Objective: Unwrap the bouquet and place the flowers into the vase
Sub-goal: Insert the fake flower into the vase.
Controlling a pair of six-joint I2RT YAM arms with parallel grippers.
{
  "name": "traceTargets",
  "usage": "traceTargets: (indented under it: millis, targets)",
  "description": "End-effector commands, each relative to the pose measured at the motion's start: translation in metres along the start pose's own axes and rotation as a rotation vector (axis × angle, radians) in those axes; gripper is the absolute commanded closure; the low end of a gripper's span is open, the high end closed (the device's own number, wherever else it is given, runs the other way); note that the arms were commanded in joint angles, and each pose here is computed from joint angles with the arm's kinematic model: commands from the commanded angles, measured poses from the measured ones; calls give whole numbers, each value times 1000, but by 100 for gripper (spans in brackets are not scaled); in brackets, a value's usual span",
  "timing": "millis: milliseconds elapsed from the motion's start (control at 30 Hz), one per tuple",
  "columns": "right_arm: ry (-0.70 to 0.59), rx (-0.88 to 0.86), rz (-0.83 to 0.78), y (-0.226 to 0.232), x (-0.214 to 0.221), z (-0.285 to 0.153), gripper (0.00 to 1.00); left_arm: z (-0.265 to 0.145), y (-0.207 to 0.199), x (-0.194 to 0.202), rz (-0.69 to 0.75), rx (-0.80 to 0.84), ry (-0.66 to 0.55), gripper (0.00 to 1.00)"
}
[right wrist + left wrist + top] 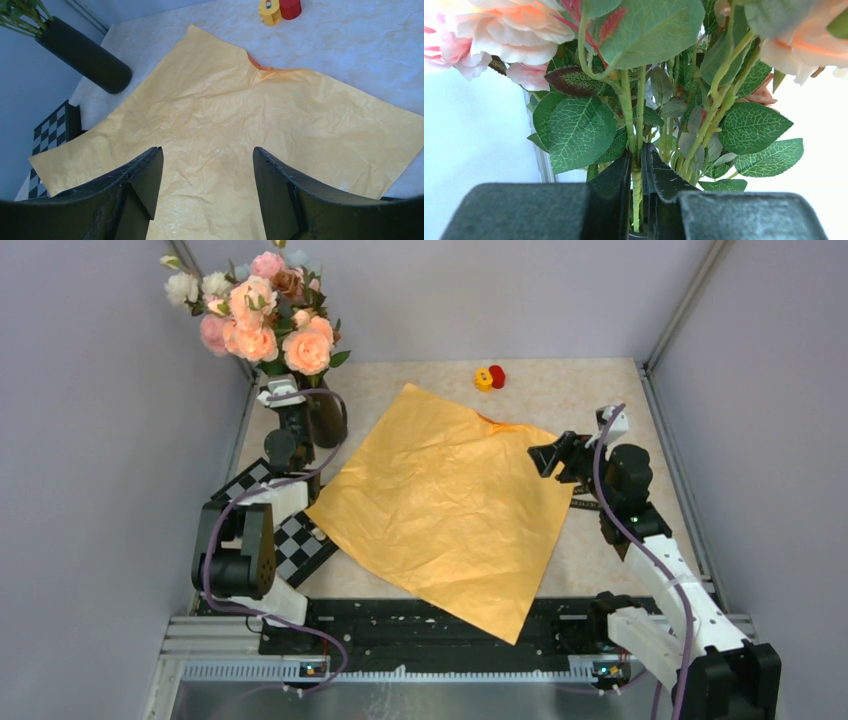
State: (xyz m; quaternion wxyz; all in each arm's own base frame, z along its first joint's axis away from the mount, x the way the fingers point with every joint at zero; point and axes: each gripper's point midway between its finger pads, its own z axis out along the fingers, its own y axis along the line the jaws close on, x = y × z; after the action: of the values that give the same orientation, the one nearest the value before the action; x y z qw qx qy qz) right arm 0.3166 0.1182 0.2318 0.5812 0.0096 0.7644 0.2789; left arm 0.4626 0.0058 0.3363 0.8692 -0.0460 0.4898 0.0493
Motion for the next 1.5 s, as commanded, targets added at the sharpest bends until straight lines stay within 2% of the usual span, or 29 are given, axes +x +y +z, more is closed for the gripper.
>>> traceTargets:
  millis: [0, 167, 567, 900, 1033, 1467]
  targets:
    - [-45, -18, -2, 2, -12, 1, 33, -4, 0, 3, 2, -5, 9, 100]
    - [-46, -24, -2, 3, -13, 0, 33, -1, -3, -12, -22, 9, 13, 99]
    - [-43, -23, 2, 3, -12, -1, 33, -8, 5, -45, -48, -20, -38, 78]
    - [-38, -21, 3, 3, -11, -1, 33, -8, 1, -58, -53, 4, -55, 68]
    - [-38, -23, 3, 3, -11, -2, 33, -7, 2, -59, -54, 0, -59, 82]
    - [-30, -21, 10, 2, -9, -1, 33, -7, -1, -18, -36, 8, 24, 99]
